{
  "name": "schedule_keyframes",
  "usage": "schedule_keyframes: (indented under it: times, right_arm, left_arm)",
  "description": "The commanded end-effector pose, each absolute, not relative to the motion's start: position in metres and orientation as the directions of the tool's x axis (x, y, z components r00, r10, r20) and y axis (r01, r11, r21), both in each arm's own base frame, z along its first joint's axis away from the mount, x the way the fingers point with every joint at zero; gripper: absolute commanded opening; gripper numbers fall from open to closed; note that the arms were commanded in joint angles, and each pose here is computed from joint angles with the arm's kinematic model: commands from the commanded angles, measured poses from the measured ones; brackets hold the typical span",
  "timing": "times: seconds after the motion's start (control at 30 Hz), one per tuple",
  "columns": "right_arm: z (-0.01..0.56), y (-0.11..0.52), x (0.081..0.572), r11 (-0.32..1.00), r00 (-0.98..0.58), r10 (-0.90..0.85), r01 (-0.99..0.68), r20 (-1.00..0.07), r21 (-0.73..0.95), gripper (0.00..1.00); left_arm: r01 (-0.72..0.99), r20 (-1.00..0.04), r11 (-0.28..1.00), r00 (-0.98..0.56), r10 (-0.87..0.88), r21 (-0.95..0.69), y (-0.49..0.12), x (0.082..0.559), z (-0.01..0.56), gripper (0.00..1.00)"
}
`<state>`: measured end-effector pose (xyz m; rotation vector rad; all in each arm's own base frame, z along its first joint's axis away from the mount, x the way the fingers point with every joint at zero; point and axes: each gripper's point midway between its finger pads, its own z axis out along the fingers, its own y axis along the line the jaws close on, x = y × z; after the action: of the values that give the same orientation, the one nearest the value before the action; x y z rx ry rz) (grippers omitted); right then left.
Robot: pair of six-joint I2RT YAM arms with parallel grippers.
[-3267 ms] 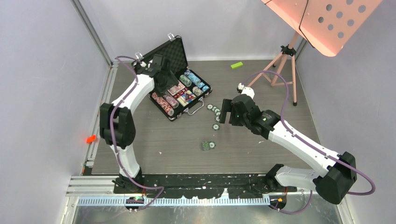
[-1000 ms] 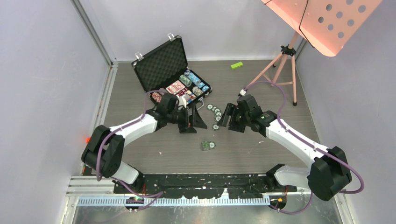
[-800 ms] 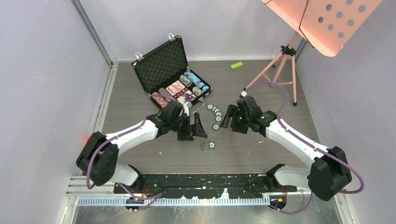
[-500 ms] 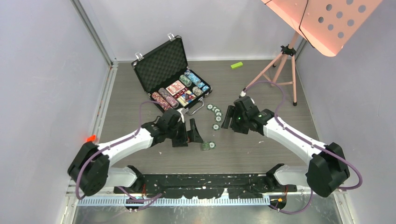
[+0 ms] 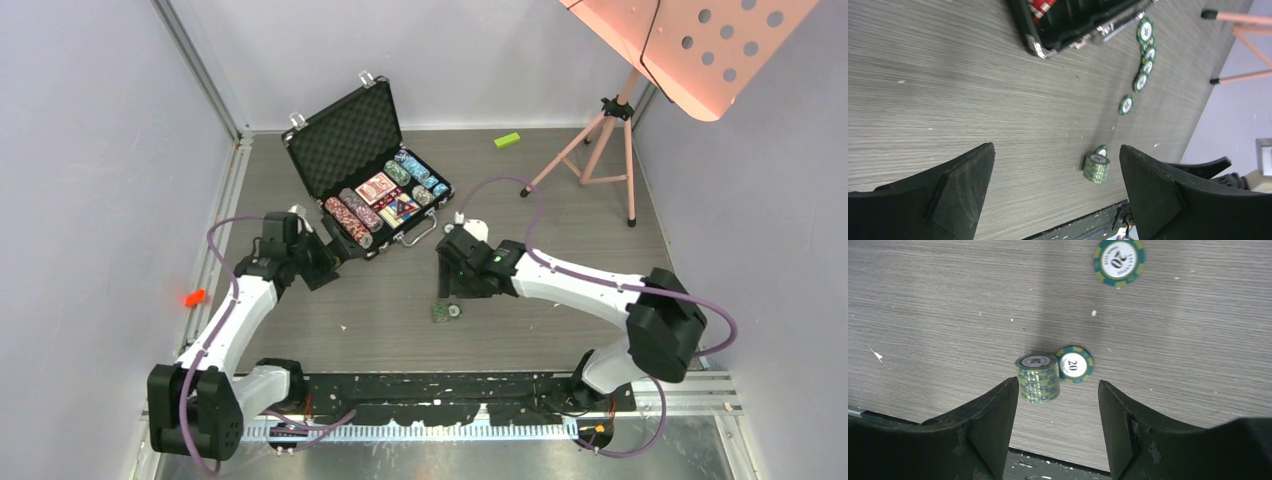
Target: Pack up texas hold em set
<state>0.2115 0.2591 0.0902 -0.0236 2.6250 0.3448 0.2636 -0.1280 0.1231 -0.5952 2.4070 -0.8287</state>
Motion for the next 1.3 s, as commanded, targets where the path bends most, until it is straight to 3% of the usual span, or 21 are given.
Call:
schedule_keyframes:
  times: [0.0,0.43,0.67,0.93,1.07,1.27]
  right_arm:
    - [0.093,0.284,0.22,0.968,-0.864,0.051,-0.081,-0.501,0.238,0.64]
    - [0.059,0.3,0.207,0.982,-0.915,-0.024,-0.097,-0.402,0.163,0.52]
    - [0.058,0.299,0.19,0.98,-0.929,-0.026,-0.098,-0.368,0.176,0.58]
    - [0.05,0.303,0.18,0.978,-0.943,-0.037,-0.102,-0.331,0.181,0.55]
    - [0.046,0.308,0.18,0.976,-0.946,-0.039,-0.104,-0.322,0.19,0.48]
    - [0.06,0.314,0.189,0.968,-0.928,-0.057,-0.141,-0.369,0.205,0.3]
  left_arm:
    - [-0.235,-0.328,0.704,-0.757,-0.565,-0.67,-0.11,0.267,0.135,1.0]
    - [-0.209,-0.405,0.757,-0.741,-0.535,-0.619,-0.093,0.266,0.146,0.99]
    - [-0.216,-0.386,0.743,-0.743,-0.546,-0.634,-0.095,0.266,0.14,0.98]
    - [-0.238,-0.378,0.726,-0.727,-0.573,-0.645,-0.095,0.269,0.138,0.99]
    - [-0.271,-0.362,0.689,-0.691,-0.626,-0.672,-0.095,0.275,0.133,0.99]
    - [-0.363,-0.319,0.608,-0.602,-0.731,-0.706,-0.09,0.292,0.112,0.9]
